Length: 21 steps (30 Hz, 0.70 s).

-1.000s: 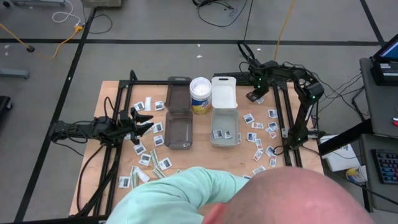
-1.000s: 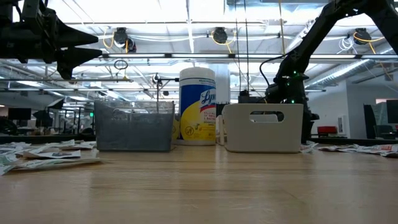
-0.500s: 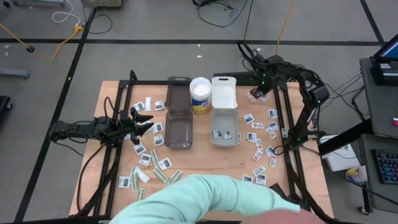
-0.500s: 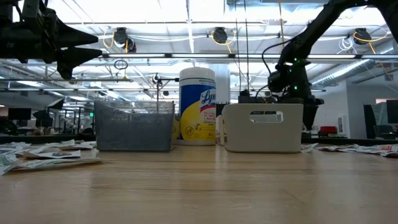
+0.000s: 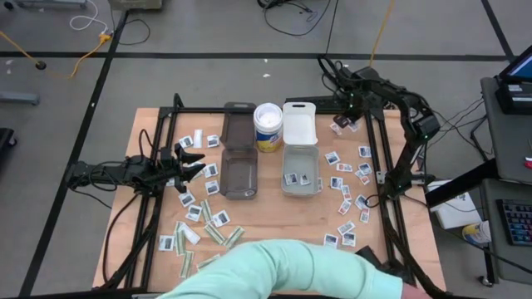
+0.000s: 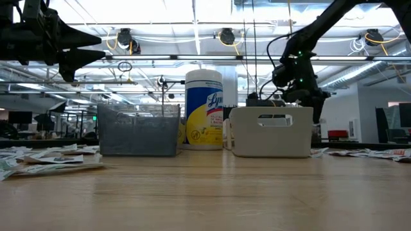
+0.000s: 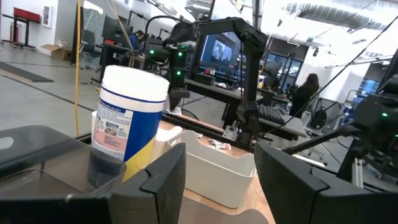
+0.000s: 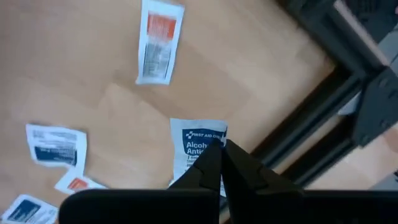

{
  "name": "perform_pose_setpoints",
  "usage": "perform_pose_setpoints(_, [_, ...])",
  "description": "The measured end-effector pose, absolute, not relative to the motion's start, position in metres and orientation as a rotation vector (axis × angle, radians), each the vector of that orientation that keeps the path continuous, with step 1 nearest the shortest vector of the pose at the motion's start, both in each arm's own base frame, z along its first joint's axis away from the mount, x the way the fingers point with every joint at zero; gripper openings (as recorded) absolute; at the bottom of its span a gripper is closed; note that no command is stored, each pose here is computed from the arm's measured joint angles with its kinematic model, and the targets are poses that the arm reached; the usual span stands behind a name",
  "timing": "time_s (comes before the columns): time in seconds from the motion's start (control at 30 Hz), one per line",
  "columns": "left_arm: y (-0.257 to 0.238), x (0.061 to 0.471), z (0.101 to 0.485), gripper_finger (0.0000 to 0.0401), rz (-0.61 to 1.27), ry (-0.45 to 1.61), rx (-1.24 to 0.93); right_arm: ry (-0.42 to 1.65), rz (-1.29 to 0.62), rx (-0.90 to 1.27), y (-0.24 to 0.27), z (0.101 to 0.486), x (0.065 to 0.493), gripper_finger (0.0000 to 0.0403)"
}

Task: Pick & Place First Aid Supplies
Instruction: Put the alcohol pad into the gray bin

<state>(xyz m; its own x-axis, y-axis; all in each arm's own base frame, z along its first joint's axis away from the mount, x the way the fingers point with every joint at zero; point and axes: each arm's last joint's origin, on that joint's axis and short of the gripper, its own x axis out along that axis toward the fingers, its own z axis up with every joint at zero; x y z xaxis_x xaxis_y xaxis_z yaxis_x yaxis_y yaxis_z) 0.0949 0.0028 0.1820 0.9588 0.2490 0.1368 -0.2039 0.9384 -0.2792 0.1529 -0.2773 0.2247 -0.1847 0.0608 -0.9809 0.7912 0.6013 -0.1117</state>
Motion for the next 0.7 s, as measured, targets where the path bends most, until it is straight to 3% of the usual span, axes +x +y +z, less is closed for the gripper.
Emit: perform_pose_setpoints(0.7, [0.003, 0.095, 0.182, 0.0196, 0.232, -0.171, -0.266, 1.609, -0.625, 0.508, -0.172, 0.266, 0.231, 0.0000])
